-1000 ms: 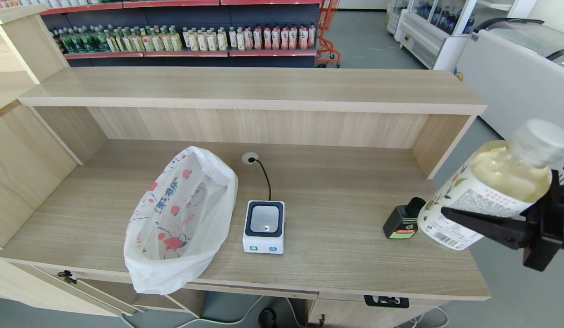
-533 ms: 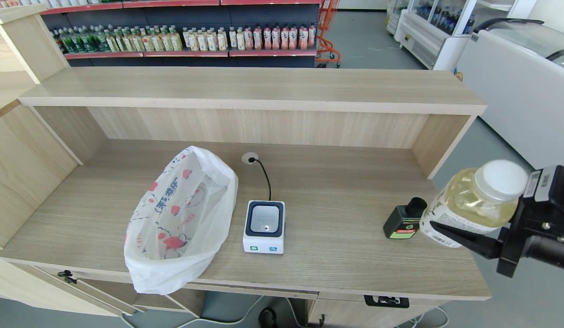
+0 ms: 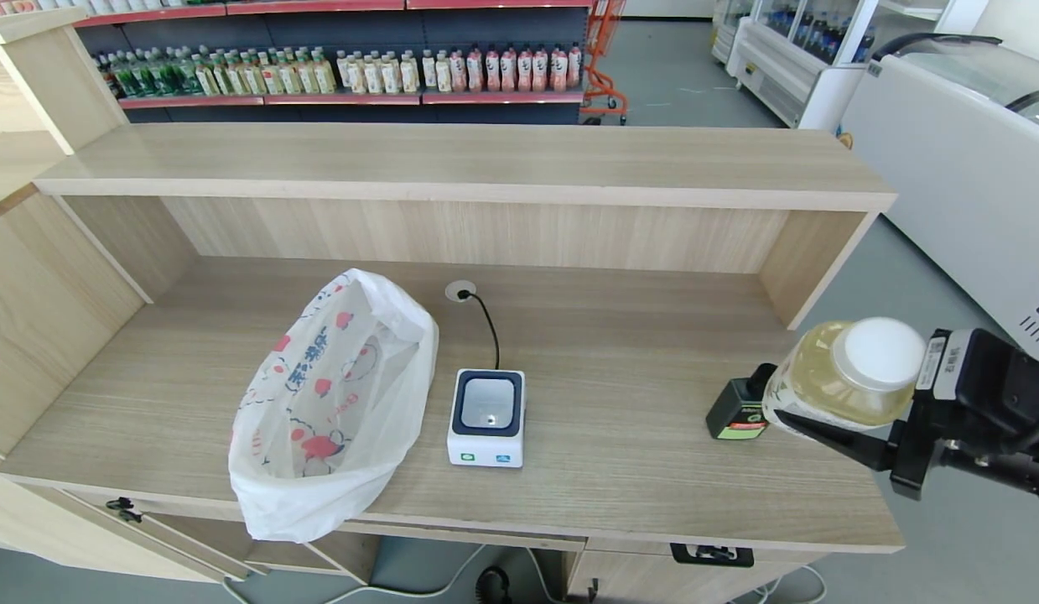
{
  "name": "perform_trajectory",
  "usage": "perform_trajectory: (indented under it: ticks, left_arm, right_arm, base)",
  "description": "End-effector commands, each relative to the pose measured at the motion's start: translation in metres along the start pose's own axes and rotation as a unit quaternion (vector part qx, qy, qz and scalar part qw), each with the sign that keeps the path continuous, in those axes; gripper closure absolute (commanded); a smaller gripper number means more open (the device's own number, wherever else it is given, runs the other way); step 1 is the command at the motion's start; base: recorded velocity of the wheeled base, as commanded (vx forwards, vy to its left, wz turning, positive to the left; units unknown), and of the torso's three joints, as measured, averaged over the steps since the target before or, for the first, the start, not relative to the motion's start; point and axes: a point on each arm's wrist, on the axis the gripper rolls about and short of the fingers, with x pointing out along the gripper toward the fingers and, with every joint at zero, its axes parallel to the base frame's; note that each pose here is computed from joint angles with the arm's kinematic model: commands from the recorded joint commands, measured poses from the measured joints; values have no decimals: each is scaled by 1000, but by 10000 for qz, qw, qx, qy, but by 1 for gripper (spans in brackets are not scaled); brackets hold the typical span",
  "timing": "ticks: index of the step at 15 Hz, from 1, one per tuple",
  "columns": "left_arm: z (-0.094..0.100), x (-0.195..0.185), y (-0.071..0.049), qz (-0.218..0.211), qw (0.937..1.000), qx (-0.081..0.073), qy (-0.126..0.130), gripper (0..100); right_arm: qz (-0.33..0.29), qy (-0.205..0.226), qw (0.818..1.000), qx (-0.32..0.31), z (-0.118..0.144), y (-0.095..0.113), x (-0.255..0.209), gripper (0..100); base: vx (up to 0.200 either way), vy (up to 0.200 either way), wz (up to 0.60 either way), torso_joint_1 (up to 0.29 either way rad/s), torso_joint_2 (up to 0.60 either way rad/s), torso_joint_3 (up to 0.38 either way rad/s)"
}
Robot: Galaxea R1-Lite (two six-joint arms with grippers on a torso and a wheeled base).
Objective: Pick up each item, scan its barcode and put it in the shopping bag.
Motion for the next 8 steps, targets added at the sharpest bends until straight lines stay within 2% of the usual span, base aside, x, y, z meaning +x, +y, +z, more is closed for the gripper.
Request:
perform_trajectory:
  ticks: [1, 6, 8]
  left_arm:
    - [0, 0, 0, 0, 10000, -1, -2, 0]
    - [0, 0, 0, 0, 10000, 7, -2, 0]
    - [0, 0, 0, 0, 10000, 7, -2, 0]
  right_arm:
    - [91, 39, 10000, -2, -3, -1, 8, 100]
    - [157, -53, 9996, -234, -3, -1, 20, 100]
    - [207, -100, 9992, -321, -2, 1, 24, 100]
  base:
    - [0, 0, 0, 0, 0, 0]
    - [0, 0, 0, 0, 0, 0]
    - [0, 200, 0, 2, 0, 5]
